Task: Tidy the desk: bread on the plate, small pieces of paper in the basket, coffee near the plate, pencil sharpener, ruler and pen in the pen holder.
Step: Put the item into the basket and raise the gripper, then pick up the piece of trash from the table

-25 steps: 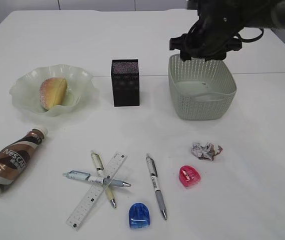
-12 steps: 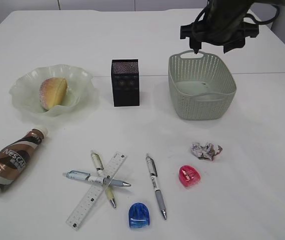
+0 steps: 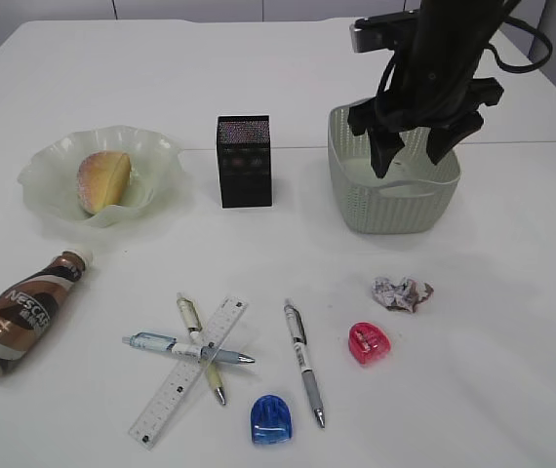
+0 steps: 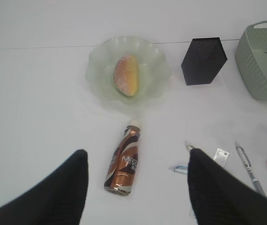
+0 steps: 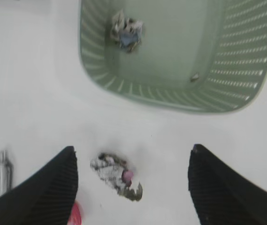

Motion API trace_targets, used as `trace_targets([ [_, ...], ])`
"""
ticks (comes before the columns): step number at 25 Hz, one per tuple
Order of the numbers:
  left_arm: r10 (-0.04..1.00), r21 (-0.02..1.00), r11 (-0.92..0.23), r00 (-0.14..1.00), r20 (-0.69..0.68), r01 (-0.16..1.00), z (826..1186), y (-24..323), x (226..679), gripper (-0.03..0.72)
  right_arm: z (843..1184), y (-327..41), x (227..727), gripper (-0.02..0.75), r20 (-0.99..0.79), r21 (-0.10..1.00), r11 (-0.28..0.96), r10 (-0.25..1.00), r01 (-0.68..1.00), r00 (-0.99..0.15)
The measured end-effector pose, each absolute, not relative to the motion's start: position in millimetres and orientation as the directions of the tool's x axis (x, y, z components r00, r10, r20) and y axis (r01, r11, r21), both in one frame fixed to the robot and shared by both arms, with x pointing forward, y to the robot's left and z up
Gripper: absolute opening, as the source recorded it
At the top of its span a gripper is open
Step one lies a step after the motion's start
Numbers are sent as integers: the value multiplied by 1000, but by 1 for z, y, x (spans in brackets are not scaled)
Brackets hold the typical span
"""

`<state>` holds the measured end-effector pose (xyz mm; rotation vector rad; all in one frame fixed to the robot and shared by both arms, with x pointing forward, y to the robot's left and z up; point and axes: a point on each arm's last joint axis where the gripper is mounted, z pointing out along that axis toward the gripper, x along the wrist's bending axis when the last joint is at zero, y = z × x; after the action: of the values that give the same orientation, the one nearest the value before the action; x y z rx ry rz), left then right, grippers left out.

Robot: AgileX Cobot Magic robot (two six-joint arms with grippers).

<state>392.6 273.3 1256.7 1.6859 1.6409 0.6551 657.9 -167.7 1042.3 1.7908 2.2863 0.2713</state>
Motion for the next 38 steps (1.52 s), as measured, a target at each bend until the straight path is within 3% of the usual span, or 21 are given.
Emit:
trace_targets([
  [7, 991, 763, 32, 76, -106, 646, 1257, 273, 393, 486, 1050, -163, 650, 442, -5, 263, 292, 954, 920, -301],
  [13, 991, 762, 33, 78, -109, 647, 1257, 273, 393, 486, 1060, -167, 626, 429, 27, 248, 291, 951, 924, -307],
  [20, 987, 758, 41, 94, -134, 651, 1257, 270, 392, 486, 1018, -174, 583, 428, 25, 56, 326, 945, 944, -327],
  [23, 986, 757, 42, 96, -137, 651, 1257, 270, 392, 486, 999, -176, 575, 428, 24, 24, 332, 943, 943, -332],
  [29, 985, 757, 44, 99, -142, 652, 1257, 270, 392, 485, 994, -175, 580, 428, 18, 106, 334, 941, 937, -337],
  [34, 985, 757, 44, 99, -142, 652, 1257, 270, 392, 478, 994, -174, 584, 430, 26, 154, 249, 966, 956, -256],
  [38, 985, 757, 44, 99, -143, 652, 1257, 269, 392, 477, 994, -172, 590, 498, 36, 210, 217, 973, 953, -229],
])
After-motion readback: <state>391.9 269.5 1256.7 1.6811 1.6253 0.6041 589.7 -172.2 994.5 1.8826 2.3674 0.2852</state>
